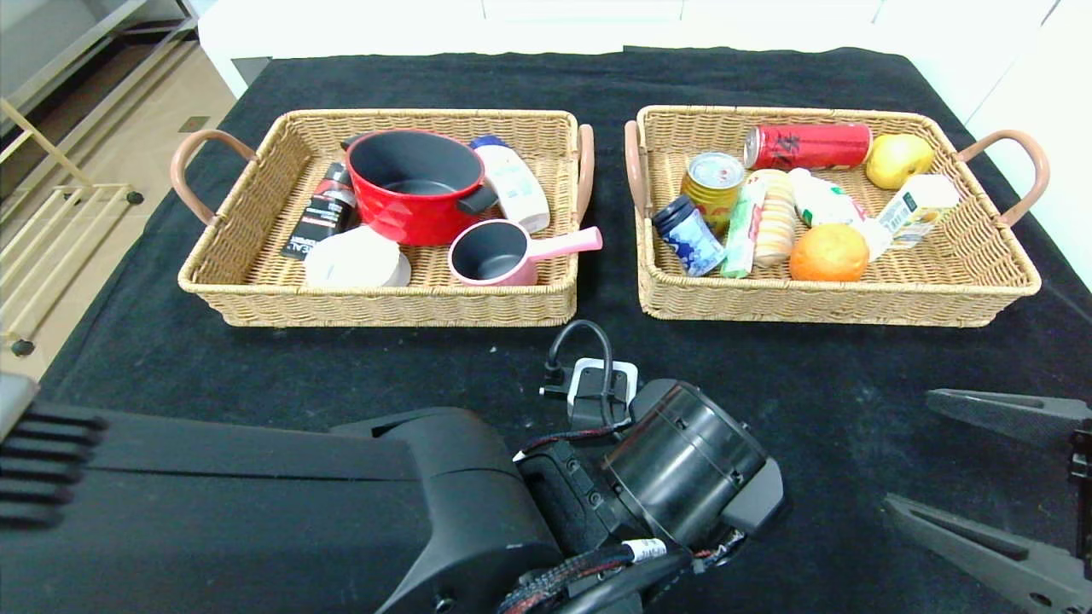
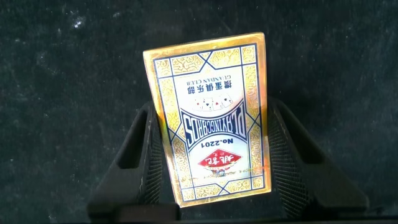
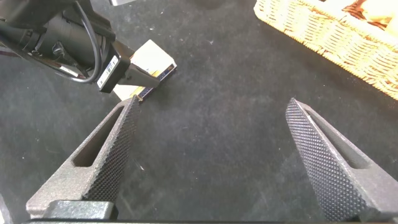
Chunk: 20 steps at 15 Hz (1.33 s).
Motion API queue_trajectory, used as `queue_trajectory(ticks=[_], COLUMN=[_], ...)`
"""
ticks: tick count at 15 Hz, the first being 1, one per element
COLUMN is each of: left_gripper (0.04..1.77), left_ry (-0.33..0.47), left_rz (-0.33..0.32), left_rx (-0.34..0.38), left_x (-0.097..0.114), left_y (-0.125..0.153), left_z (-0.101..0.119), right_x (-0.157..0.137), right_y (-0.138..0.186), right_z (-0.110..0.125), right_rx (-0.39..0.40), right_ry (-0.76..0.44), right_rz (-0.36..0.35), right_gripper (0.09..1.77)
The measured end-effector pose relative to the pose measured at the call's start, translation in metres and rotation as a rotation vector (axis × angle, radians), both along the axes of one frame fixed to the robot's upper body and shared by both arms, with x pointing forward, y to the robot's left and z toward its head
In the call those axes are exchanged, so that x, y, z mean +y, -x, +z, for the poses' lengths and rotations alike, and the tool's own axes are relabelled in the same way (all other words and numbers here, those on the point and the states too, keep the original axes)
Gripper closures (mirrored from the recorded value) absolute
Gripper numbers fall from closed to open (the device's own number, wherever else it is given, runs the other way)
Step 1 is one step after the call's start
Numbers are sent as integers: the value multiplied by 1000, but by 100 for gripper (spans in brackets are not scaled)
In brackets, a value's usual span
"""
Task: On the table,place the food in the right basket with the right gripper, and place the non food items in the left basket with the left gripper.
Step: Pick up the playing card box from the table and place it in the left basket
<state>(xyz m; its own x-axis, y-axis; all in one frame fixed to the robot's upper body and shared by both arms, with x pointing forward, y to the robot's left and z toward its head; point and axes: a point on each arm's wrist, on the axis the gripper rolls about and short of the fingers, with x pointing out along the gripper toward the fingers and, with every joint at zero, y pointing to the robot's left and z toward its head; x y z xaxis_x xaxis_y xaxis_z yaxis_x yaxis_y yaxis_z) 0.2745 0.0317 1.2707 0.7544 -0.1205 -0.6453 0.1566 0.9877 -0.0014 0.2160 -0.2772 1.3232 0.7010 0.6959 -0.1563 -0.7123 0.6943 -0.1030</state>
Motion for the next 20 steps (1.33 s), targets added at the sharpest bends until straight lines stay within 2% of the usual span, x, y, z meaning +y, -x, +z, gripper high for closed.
queue_trajectory(ticks=[6, 11, 15, 20], left_gripper=[78, 78, 78, 78], left_ry=[11, 41, 50, 68], left_rz=[-4, -4, 59, 97], left_rx=[-9, -30, -84, -128], left_x=[3, 19, 34, 50], left_y=[1, 9, 4, -8], left_z=[7, 32, 46, 66], right_x=[1, 1, 1, 1], right_y=[-1, -2, -3, -3], right_z=[-1, -4, -4, -4], right_rx=[7, 4, 7, 6], right_ry=[3, 21, 22, 22], right_rz=[0, 2, 2, 1], right_gripper=[15, 15, 15, 15])
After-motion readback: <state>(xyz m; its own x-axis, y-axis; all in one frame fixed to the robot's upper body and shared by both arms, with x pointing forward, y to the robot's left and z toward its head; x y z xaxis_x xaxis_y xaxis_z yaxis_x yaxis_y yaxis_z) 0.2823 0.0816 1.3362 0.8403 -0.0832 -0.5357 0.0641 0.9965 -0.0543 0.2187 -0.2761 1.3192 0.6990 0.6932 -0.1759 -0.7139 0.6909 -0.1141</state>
